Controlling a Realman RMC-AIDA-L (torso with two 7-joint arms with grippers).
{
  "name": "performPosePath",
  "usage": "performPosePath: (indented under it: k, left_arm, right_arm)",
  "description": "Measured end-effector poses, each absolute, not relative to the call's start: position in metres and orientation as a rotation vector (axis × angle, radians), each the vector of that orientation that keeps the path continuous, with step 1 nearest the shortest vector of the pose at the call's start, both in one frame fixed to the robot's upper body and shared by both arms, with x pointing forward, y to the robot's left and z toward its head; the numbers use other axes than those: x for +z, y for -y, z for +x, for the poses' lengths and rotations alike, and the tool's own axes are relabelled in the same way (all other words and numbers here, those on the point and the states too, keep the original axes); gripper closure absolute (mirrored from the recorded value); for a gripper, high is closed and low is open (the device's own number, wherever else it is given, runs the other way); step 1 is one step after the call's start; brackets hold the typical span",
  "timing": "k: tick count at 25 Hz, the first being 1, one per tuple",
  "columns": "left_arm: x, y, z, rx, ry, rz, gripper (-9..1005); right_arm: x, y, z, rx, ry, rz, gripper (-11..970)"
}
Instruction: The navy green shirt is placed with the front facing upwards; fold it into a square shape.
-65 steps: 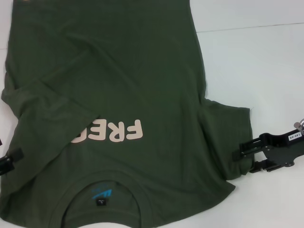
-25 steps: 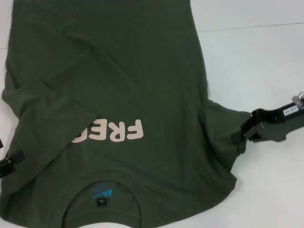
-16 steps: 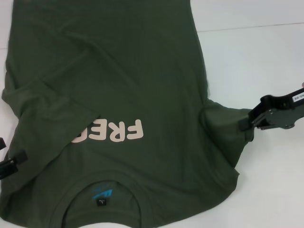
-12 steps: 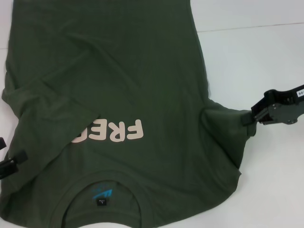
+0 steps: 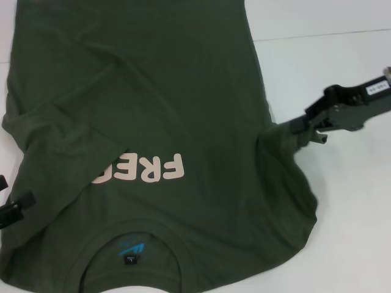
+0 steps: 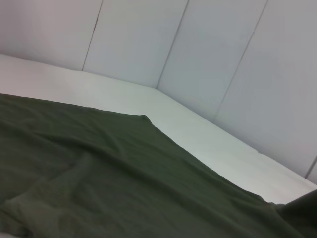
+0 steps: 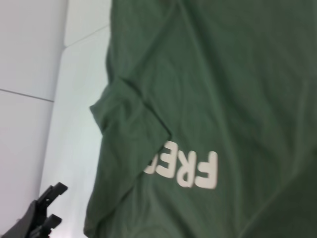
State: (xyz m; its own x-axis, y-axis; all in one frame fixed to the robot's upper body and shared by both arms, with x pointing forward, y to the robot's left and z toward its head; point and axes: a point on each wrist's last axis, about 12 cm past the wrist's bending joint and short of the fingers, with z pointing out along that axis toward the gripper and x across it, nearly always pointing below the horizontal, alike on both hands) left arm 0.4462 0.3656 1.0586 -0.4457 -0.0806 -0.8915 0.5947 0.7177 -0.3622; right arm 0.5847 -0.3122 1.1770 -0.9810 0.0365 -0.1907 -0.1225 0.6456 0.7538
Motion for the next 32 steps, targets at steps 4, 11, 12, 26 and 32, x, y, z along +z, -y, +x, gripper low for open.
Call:
performPosePath:
  k: [4,11,12,26,32]
  left_arm:
    - [1.058,-0.366,0.446,-0.815,-1.889,0.395,110]
    - [1.057,-0.367,0.444,-0.810,-1.895,0.387,110]
    - [1.056,-0.367,0.444,-0.810,-1.896,0.385,110]
    - [1.056,-0.366,0.443,-0.814,-1.894,0.386,110]
    - [1.056,-0.366,0.443,-0.811,-1.896,0.384,110]
  right_arm:
    - [1.184,0.295,0.594,1.272,-2.642,-0.136,917]
    - [1.186,0.262,0.608,1.292,-2.617,-0.216,918]
    - [1.183,0.258,0.610,1.289,-2.623,-0.218,918]
    - [1.145,0.219,0.620,1.237,-2.664,-0.222,917]
    - [1.143,0.216,0.623,1.218,-2.647,-0.197,918]
